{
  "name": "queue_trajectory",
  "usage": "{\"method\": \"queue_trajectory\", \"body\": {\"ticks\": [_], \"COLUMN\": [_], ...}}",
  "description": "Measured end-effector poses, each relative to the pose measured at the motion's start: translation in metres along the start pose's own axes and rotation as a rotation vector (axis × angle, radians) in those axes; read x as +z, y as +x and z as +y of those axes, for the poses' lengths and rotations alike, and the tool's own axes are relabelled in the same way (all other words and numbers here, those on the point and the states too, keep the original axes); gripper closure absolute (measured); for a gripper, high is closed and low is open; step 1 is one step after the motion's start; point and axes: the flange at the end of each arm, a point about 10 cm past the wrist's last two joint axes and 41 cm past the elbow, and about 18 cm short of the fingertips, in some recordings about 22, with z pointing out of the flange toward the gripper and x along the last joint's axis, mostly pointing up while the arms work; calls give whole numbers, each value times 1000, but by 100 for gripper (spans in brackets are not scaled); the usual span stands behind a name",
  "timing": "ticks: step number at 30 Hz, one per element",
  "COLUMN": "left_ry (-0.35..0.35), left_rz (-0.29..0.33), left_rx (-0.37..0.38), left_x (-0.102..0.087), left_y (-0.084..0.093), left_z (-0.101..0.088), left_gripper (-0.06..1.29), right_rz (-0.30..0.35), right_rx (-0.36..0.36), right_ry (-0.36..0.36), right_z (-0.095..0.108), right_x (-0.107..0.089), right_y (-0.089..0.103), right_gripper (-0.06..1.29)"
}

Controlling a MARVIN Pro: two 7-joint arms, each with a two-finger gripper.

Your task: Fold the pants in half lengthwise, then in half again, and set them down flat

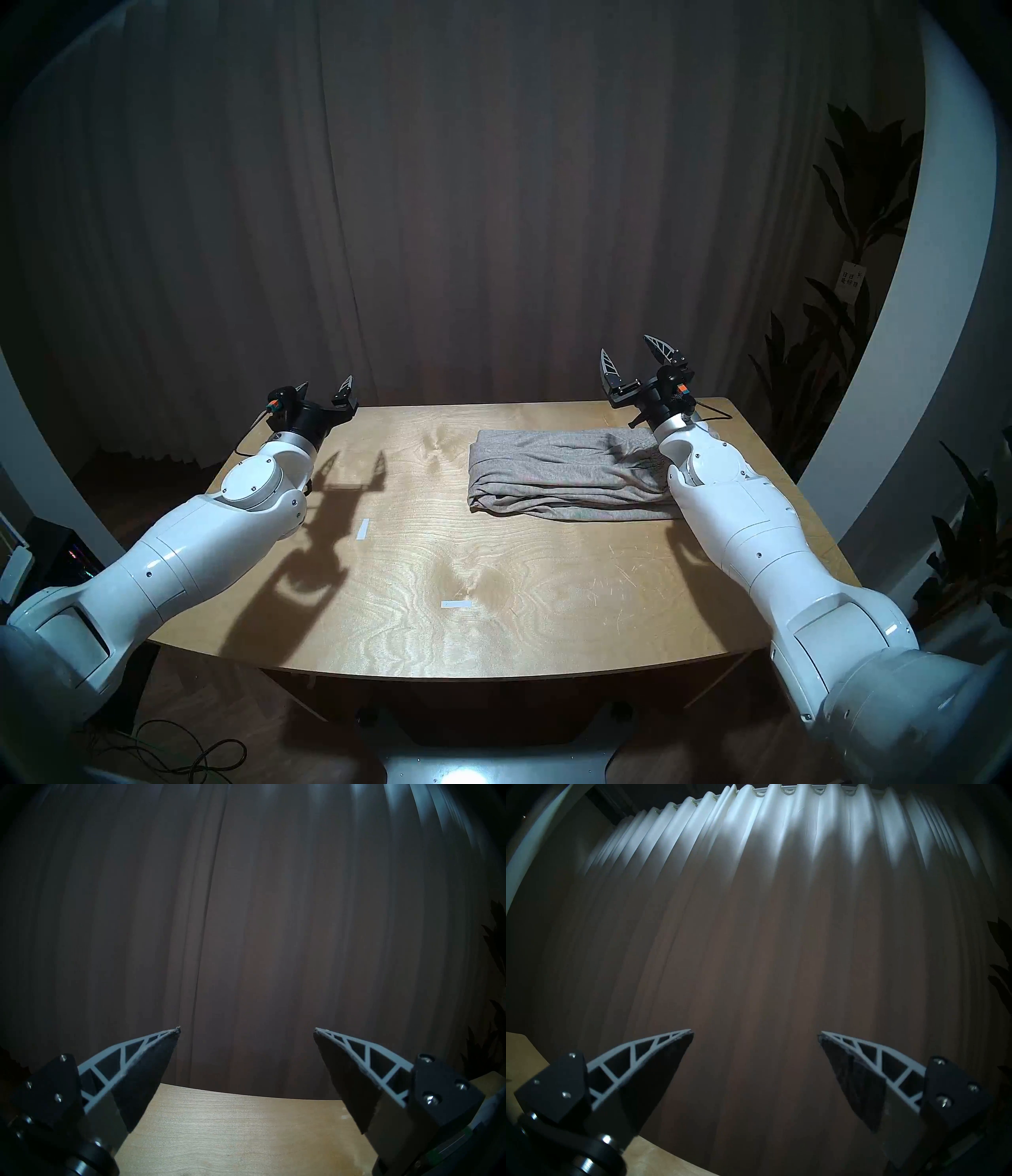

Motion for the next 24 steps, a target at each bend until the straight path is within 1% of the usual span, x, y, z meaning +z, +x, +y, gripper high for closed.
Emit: {"method": "queue_trajectory", "body": {"ticks": [2,3,5,8,11,14,21,24], "left_ry": [6,12,17,34,45,57,70,75], "left_rz": [4,7,11,19,26,33,45,49], "left_rx": [8,16,23,40,52,65,99,107], "left_x": [-1,-1,-2,-3,-4,-5,-7,-7], "left_y": [0,-1,-1,-2,-2,-2,-5,-5], "left_z": [0,0,-1,-1,-1,-1,0,0], "left_gripper": [0,0,0,0,0,0,0,0], "right_rz": [7,13,17,22,13,-20,-122,-133], "right_rx": [11,25,40,88,116,143,214,240], "right_ry": [-30,-67,-96,-172,-202,-208,-172,-157], "right_z": [5,11,15,23,25,26,26,26], "right_x": [3,5,8,14,18,22,30,34], "right_y": [0,0,0,-2,-4,-9,-21,-21], "right_gripper": [-2,-2,-2,-2,-2,-2,-2,-2]}}
